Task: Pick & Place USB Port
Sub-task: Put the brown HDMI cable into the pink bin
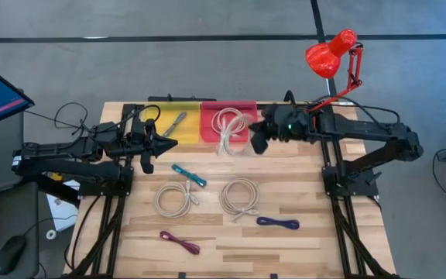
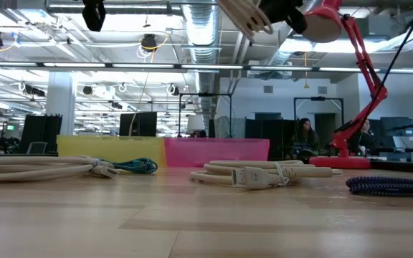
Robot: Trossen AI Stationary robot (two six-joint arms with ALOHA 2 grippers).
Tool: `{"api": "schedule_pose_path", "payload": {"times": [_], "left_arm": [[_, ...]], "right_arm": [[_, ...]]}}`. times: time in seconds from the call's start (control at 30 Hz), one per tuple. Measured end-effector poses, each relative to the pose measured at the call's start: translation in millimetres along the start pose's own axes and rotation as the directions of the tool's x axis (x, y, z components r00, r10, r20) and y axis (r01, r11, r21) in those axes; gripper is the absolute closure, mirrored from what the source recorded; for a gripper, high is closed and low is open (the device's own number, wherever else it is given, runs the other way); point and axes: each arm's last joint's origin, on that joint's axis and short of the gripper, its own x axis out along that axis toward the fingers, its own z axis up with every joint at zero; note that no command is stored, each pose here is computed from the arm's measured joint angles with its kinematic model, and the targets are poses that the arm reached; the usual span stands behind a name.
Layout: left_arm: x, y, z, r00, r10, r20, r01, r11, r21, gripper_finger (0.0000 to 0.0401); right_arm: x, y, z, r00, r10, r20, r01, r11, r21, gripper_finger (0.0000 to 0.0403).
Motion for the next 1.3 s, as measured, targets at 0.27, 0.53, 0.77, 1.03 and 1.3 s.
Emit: {"api": "schedule_pose_path", "payload": {"times": [0.27,0.53,0.77,1.03,1.3], "left_arm": [[0,0,0,1.000,0.000,0.001,0.000,1.000,0.000,0.0393],[0,0,0,1.000,0.007,0.004,-0.007,1.000,-0.001,0.0393],[0,0,0,1.000,0.010,0.005,-0.010,1.000,-0.001,0.0393],[0,0,0,1.000,0.011,0.005,-0.010,1.000,-0.001,0.0393],[0,0,0,1.000,0.011,0.004,-0.011,1.000,0.000,0.0393]], "right_arm": [[15,-4,11,0.997,0.004,0.077,-0.006,1.000,0.024,0.0403],[66,6,0,0.999,0.028,0.029,-0.028,1.000,0.014,0.0403],[99,-6,0,0.996,-0.063,0.057,0.060,0.997,0.052,0.0403],[119,-23,2,0.992,-0.111,0.067,0.105,0.991,0.084,0.0403],[121,-42,10,0.984,-0.158,0.089,0.147,0.982,0.118,0.0403]]}}
